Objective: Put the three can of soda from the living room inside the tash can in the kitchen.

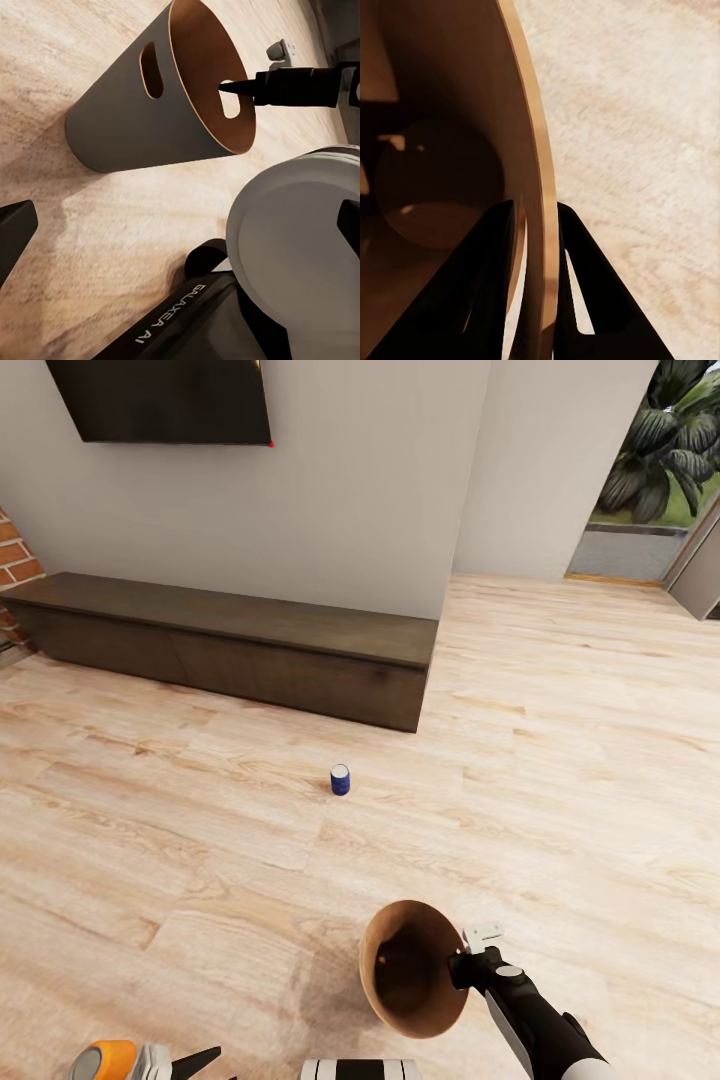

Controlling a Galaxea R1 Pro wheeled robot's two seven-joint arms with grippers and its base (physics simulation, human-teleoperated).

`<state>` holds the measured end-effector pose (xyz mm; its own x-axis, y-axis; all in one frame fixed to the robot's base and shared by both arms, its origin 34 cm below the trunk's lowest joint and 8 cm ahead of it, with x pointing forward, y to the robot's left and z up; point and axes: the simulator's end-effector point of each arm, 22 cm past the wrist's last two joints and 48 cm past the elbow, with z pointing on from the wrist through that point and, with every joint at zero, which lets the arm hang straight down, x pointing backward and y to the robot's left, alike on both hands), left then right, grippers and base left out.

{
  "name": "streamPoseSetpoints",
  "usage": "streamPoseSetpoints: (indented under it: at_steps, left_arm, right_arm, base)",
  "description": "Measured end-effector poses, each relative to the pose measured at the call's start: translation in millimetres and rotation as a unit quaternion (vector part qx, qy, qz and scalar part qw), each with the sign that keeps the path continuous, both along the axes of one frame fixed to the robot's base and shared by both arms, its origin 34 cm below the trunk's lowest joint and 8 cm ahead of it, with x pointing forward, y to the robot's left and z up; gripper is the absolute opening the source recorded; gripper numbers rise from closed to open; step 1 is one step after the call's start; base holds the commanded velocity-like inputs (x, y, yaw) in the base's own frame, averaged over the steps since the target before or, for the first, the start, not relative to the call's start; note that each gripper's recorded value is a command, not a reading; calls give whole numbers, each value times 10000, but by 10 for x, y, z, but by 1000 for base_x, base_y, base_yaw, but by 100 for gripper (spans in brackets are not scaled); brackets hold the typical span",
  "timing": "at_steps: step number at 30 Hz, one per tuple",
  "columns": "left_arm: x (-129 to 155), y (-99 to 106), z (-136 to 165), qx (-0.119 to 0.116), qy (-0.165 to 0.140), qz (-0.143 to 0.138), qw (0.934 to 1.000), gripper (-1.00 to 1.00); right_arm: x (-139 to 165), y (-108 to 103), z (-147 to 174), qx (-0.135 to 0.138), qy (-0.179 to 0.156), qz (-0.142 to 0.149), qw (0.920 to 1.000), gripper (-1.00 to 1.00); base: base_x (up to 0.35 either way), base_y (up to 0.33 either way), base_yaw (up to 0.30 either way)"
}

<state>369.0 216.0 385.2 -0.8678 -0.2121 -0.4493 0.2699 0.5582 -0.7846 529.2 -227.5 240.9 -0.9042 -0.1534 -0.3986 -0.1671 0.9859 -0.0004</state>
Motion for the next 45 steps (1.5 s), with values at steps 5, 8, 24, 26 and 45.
streamPoseSetpoints:
  at_steps: [5,8,24,26,45]
  left_arm:
    - [0,0,0,0,0,0,10000,100]
    - [1,0,0,0,-1,0,10000,100]
    - [1,0,0,0,0,0,10000,100]
    - [1,0,1,0,-2,0,10000,100]
    - [1,0,0,0,-1,-1,10000,100]
  right_arm:
    - [0,0,0,0,-1,0,10000,-100]
    - [1,0,0,1,-1,0,10000,-100]
    - [627,58,577,13,-308,-10,9995,-100]
    - [754,49,732,15,-411,-18,9992,-100]
    - [970,64,1820,-77,-270,-57,9996,-100]
  base:
    - [0,0,0]
    - [0,0,0]
    - [0,0,0]
    - [0,0,0]
    - [0,0,0]
